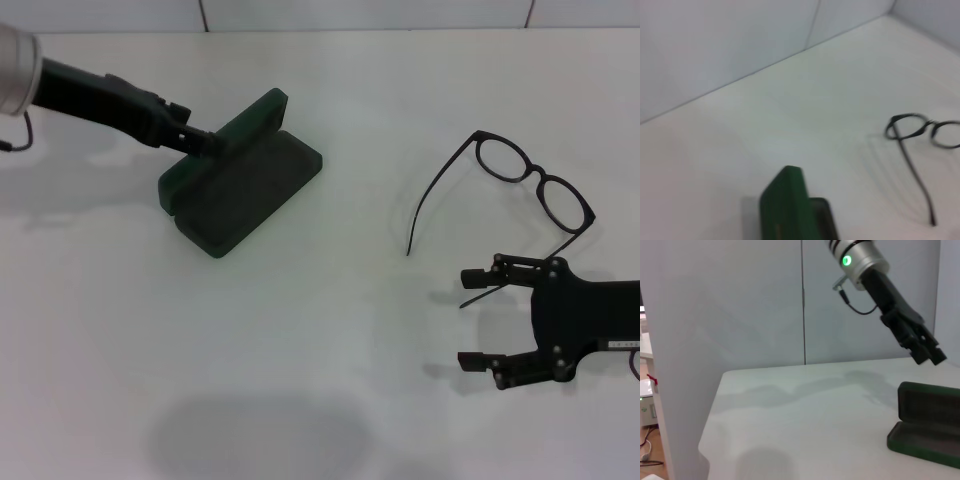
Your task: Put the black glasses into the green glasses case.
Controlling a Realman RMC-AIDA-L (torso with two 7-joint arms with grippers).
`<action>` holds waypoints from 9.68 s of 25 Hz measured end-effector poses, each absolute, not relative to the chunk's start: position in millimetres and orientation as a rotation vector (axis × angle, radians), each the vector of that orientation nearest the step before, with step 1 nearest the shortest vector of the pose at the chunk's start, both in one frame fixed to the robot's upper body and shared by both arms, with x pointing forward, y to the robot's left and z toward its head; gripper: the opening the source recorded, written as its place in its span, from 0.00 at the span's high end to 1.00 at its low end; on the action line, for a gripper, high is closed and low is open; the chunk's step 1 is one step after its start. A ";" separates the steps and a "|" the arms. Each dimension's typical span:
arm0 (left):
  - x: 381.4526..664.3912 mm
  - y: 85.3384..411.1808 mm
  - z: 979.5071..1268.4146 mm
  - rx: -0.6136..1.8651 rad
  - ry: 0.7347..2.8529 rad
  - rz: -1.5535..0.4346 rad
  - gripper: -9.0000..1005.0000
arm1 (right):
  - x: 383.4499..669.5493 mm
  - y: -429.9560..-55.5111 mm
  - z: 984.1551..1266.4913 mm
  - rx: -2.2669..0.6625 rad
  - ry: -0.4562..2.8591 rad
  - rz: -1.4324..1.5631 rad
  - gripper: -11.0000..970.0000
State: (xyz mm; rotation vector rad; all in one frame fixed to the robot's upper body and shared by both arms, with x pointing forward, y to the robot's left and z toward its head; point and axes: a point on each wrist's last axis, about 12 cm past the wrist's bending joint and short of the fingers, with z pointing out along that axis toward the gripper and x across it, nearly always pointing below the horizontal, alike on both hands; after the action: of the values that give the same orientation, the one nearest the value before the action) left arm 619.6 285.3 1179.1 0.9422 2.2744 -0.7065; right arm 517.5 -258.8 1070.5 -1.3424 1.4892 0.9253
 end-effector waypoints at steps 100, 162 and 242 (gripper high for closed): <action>613.2 141.9 1169.7 1.842 1.919 -0.176 0.72 | 511.8 -256.2 1061.6 -1.333 1.517 0.939 0.10; 437.8 328.3 1046.8 1.003 1.805 -0.850 0.14 | 655.1 -265.2 1205.9 -0.751 2.559 0.533 0.12; 442.3 323.4 1060.6 0.907 1.679 -0.970 0.22 | 618.7 -297.1 1183.8 -0.940 2.048 0.570 0.92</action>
State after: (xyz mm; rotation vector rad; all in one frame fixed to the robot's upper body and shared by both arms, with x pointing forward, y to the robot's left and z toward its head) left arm 442.3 323.4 1060.6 0.9073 1.6792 -0.9703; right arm 618.7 -297.1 1183.8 -0.9396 2.0482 0.5698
